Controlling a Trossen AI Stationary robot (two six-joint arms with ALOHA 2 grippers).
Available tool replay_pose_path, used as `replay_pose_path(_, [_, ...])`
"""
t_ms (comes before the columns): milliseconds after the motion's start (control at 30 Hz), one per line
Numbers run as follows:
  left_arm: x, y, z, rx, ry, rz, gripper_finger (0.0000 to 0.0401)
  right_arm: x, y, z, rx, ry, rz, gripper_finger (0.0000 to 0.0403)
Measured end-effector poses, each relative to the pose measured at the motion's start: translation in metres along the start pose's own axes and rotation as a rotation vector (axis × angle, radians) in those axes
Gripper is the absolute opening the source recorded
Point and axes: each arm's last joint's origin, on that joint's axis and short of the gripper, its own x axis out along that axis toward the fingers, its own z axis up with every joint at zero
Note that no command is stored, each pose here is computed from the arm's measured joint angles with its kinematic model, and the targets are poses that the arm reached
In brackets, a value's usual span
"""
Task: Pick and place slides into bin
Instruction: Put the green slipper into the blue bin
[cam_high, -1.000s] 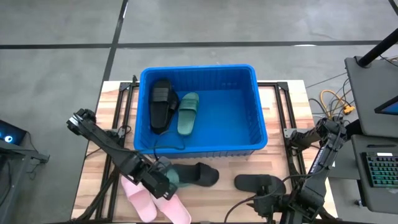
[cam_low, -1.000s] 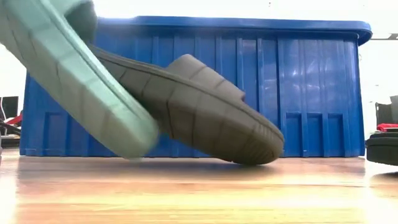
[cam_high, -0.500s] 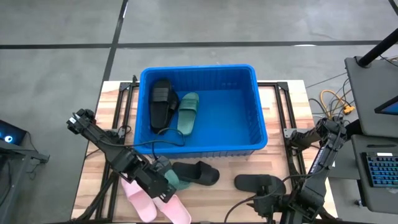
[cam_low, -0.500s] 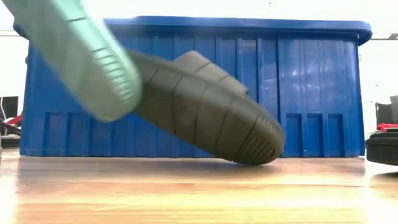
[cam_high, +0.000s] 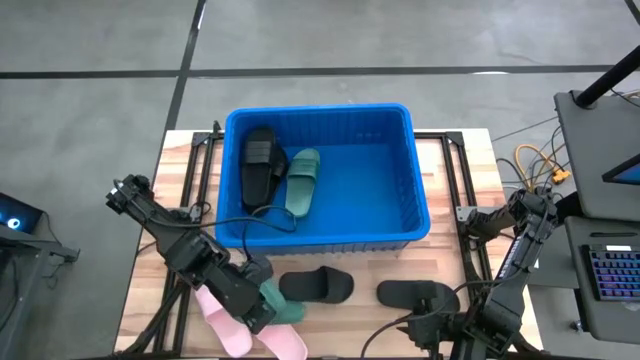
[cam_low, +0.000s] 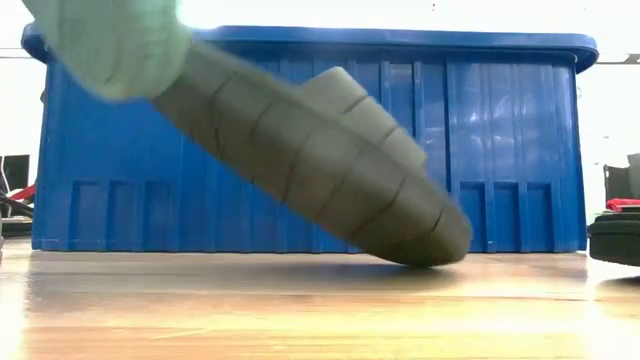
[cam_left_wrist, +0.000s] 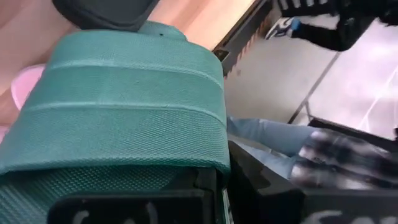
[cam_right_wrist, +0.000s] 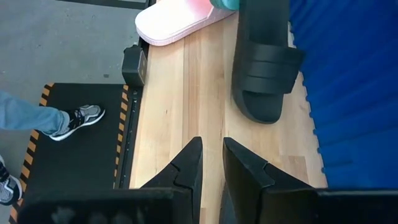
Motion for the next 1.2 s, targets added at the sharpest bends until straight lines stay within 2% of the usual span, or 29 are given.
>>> replay_pose_path(133, [-0.008,-0.005,0.001,0.011,-0.039,-0.029,0.0,0.0,0.0,0.0,-0.002,0.0,0.0,0.0054])
replay_pose_path(333, [-0.025,-0.016,0.002,0.099,-0.074,-0.112,0.0,0.0,0.0,0.0,0.001,0.0,0.0,0.0054])
replay_pose_path(600, [-0.028,-0.03,0.006,0.175,-0.207,-0.233,0.0,0.0,0.0,0.0,0.007,-0.001,0.0,0.0054])
replay_pose_path(767, [-0.024,-0.031,0.007,0.193,-0.254,-0.222,0.0,0.0,0.0,0.0,0.006,0.0,0.0,0.0054])
replay_pose_path(967, [-0.022,-0.032,0.014,0.206,-0.469,-0.177,0.0,0.0,0.0,0.0,0.006,0.001,0.0,0.0054])
replay_pose_path(1200, [-0.028,-0.043,0.017,0.223,-0.592,-0.249,0.0,0.0,0.001,-0.001,0.009,0.037,0.035,0.0054])
